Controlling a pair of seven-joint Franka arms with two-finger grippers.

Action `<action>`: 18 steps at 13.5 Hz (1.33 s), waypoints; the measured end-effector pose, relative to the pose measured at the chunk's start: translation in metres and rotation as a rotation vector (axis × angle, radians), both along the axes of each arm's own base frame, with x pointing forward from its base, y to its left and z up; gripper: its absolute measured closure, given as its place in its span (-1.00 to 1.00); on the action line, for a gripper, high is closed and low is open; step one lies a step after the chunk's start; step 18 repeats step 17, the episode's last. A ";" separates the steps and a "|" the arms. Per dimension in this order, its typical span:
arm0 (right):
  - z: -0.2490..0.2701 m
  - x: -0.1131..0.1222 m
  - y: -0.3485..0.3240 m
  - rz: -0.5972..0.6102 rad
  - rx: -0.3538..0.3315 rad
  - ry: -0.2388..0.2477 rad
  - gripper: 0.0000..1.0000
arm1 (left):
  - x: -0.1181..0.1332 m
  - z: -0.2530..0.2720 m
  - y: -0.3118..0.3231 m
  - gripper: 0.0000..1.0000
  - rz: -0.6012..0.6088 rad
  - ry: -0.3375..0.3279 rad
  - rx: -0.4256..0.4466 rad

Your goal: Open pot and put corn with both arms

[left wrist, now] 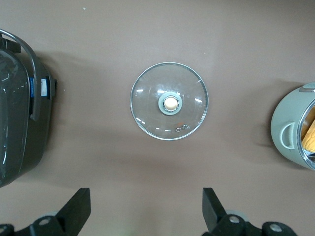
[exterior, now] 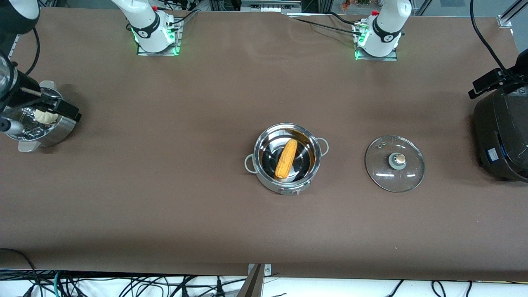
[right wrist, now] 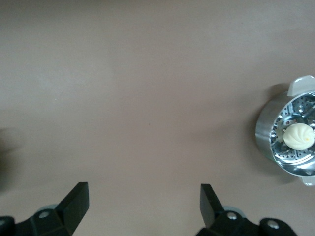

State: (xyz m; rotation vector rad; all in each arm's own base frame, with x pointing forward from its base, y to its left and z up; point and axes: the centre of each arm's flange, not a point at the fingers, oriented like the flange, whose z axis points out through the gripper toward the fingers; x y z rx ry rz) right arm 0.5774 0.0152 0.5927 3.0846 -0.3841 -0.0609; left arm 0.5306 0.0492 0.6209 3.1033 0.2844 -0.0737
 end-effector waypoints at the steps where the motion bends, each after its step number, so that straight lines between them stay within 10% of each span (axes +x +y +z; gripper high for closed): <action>1: 0.005 -0.005 0.003 0.059 0.001 -0.003 -1.00 | 0.000 0.000 0.000 -1.00 0.002 0.000 0.000; 5: 0.002 -0.010 0.003 0.230 0.007 0.011 -1.00 | 0.000 0.000 0.000 -1.00 0.005 0.000 0.000; 18: -0.025 -0.004 -0.017 0.228 0.015 0.057 -1.00 | 0.000 0.000 0.005 -1.00 0.013 0.001 0.000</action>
